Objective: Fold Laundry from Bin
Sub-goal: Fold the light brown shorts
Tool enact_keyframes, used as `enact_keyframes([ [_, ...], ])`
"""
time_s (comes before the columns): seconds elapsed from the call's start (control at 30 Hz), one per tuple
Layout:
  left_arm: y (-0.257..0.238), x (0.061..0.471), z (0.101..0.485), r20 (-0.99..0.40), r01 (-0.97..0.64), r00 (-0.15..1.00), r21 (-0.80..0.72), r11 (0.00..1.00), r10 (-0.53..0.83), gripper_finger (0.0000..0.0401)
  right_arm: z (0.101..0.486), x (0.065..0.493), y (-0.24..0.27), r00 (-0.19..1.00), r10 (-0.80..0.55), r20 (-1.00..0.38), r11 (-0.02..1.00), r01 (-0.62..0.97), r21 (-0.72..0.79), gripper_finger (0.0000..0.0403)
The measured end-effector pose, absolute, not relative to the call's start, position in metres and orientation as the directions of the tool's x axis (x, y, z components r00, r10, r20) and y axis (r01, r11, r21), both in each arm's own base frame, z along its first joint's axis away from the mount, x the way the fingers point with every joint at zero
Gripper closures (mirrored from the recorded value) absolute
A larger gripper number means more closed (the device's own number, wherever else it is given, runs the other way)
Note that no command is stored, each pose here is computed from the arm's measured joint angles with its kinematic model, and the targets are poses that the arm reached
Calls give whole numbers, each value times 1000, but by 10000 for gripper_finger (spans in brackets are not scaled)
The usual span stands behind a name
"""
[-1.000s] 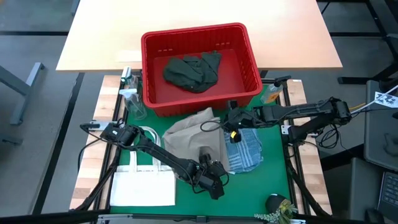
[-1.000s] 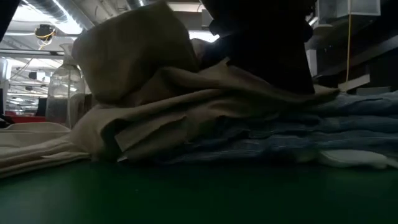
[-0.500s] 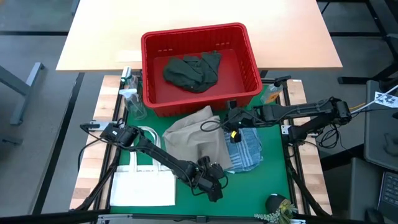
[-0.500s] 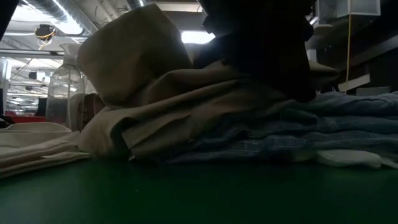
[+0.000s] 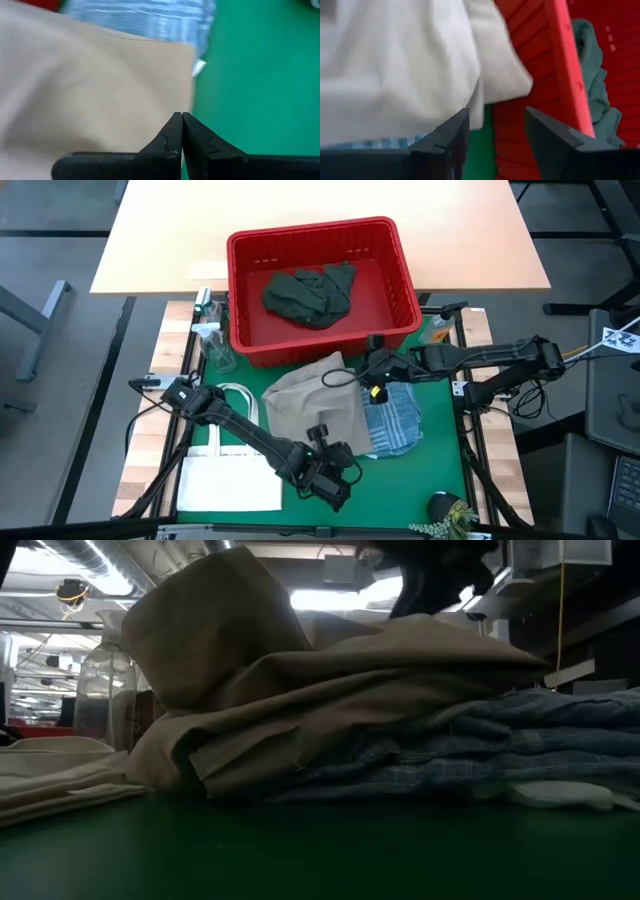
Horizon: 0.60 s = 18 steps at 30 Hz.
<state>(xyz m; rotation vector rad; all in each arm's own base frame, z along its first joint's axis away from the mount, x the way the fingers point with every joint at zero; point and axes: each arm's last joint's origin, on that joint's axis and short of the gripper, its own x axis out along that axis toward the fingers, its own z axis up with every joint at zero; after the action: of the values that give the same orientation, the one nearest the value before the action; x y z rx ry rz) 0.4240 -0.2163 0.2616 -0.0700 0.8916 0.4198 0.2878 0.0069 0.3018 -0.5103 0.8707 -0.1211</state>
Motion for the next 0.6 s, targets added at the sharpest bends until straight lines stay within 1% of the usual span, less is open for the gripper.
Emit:
enact_keyframes([
  [0.17, -217, 401, 297, -761, -468, 504, 157, 870, 408, 401, 324, 288, 8, 671, -262, -693, 907, -75, -415, 208],
  [0.3, -224, 391, 297, -776, -524, 476, 128, 842, 414, 401, 336, 284, 9, 659, -220, -720, 922, -101, -374, 209],
  [0.37, -227, 388, 293, -798, -550, 455, 99, 830, 396, 401, 340, 281, 10, 637, -197, -746, 926, -129, -354, 209],
  [0.47, -228, 385, 287, -836, -650, 406, 20, 759, 369, 395, 343, 276, 10, 600, -169, -782, 930, -165, -328, 209],
  [0.6, -229, 382, 286, -850, -754, 384, -63, 654, 361, 363, 341, 271, 11, 553, -156, -818, 932, -192, -307, 209],
])
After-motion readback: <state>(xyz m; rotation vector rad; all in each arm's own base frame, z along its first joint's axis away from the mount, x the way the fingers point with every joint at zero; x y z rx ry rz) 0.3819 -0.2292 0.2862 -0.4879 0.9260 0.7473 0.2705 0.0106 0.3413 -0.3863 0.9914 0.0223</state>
